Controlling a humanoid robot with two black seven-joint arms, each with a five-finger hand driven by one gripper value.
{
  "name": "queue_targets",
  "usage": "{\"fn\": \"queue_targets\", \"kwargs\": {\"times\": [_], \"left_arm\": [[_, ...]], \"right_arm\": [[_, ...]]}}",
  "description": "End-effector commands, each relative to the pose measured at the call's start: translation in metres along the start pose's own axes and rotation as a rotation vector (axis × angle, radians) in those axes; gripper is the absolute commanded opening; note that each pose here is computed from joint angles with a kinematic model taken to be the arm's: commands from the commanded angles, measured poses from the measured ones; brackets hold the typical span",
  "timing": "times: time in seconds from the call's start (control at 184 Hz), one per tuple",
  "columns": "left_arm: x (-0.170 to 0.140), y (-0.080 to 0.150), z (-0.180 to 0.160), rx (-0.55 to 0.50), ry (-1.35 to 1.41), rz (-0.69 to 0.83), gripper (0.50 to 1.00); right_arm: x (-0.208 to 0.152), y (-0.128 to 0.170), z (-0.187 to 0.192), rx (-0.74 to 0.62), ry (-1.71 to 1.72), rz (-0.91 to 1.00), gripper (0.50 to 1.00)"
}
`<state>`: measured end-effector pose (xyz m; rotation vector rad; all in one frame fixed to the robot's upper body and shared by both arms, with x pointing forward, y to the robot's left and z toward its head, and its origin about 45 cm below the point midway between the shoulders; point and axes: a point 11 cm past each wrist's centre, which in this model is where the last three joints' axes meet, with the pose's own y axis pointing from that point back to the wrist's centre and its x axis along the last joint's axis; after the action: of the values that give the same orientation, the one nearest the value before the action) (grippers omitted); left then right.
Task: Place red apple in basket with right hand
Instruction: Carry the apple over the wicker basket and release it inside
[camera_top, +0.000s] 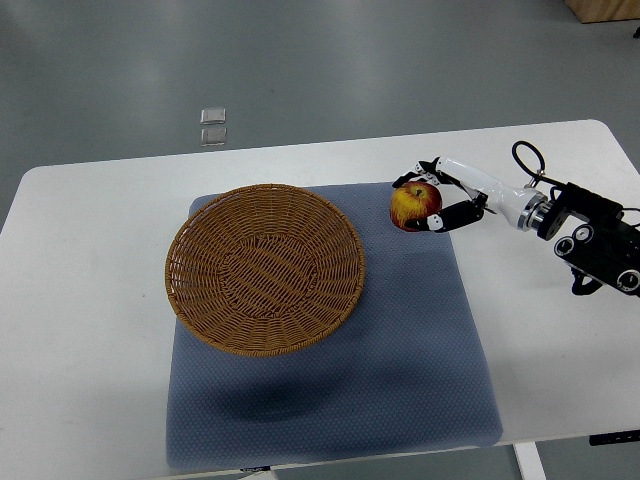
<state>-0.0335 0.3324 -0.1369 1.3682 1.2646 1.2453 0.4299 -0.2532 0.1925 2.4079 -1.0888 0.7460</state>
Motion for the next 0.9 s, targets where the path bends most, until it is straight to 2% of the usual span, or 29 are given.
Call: {"fn": "queue_targets", "kwargs": {"times": [0.0, 0.125, 0.179, 0.184, 0.206, 0.298, 0.304, 0.401, 0.531, 0.65, 0.661, 0.667, 0.721, 0.726, 0.753, 0.78, 0.851, 0.878, 0.894], "left_arm": [[0.000, 0.000, 0.000, 0.000, 0.002, 0.000, 1.000], [0.000, 0.000, 0.000, 0.000, 0.000, 0.000, 1.000], [0.000, 0.000, 0.000, 0.000, 0.000, 0.000, 1.000], [0.000, 0.000, 0.000, 0.000, -0.001, 0.000, 1.000], [0.000, 0.000, 0.000, 0.000, -0.001, 0.000, 1.000], [0.000, 0.000, 0.000, 0.000, -0.001, 0.000, 1.000], [0.000, 0.000, 0.000, 0.000, -0.001, 0.000, 1.000], [0.000, 0.000, 0.000, 0.000, -0.001, 0.000, 1.000], [0.000, 0.000, 0.000, 0.000, -0.001, 0.000, 1.000], [0.000, 0.000, 0.000, 0.000, 0.000, 0.000, 1.000], [0.000, 0.000, 0.000, 0.000, -0.001, 0.000, 1.000], [0.000, 0.000, 0.000, 0.000, 0.000, 0.000, 1.000], [0.000, 0.000, 0.000, 0.000, 0.000, 0.000, 1.000], [0.000, 0.000, 0.000, 0.000, 0.000, 0.000, 1.000], [0.000, 0.000, 0.000, 0.000, 0.000, 0.000, 1.000], [0.000, 0.000, 0.000, 0.000, -0.001, 0.000, 1.000], [0.000, 0.000, 0.000, 0.000, -0.001, 0.000, 1.000], [0.000, 0.000, 0.000, 0.000, 0.000, 0.000, 1.000], [0.000, 0.000, 0.000, 0.000, -0.001, 0.000, 1.000]], "right_arm": [[0.012, -0.020, -0.034, 0.080, 0.034, 0.025, 0.500], [0.003, -0.049, -0.084, 0.206, 0.053, -0.012, 0.500], [0.003, -0.049, -0.084, 0.206, 0.053, -0.012, 0.500], [-0.003, -0.057, -0.102, 0.251, 0.062, -0.032, 0.500], [-0.007, -0.061, -0.109, 0.269, 0.072, -0.046, 0.500], [-0.018, -0.069, -0.120, 0.295, 0.094, -0.076, 0.500], [-0.038, -0.078, -0.132, 0.327, 0.130, -0.121, 0.500], [-0.086, -0.093, -0.151, 0.381, 0.206, -0.228, 0.500], [-0.142, -0.102, -0.144, 0.362, 0.263, -0.353, 0.500], [-0.154, -0.102, -0.126, 0.315, 0.278, -0.347, 0.500], [-0.154, -0.101, -0.124, 0.310, 0.277, -0.345, 0.517], [-0.154, -0.101, -0.122, 0.304, 0.278, -0.341, 0.541], [-0.154, -0.101, -0.122, 0.304, 0.278, -0.341, 0.541], [-0.154, -0.101, -0.116, 0.280, 0.279, -0.332, 0.600], [-0.155, -0.100, -0.115, 0.274, 0.277, -0.332, 0.633], [-0.156, -0.100, -0.113, 0.267, 0.275, -0.332, 0.694], [-0.157, -0.099, -0.112, 0.264, 0.267, -0.330, 0.785], [-0.157, -0.099, -0.112, 0.263, 0.260, -0.329, 0.848], [-0.157, -0.099, -0.112, 0.263, 0.259, -0.328, 0.868]]}}
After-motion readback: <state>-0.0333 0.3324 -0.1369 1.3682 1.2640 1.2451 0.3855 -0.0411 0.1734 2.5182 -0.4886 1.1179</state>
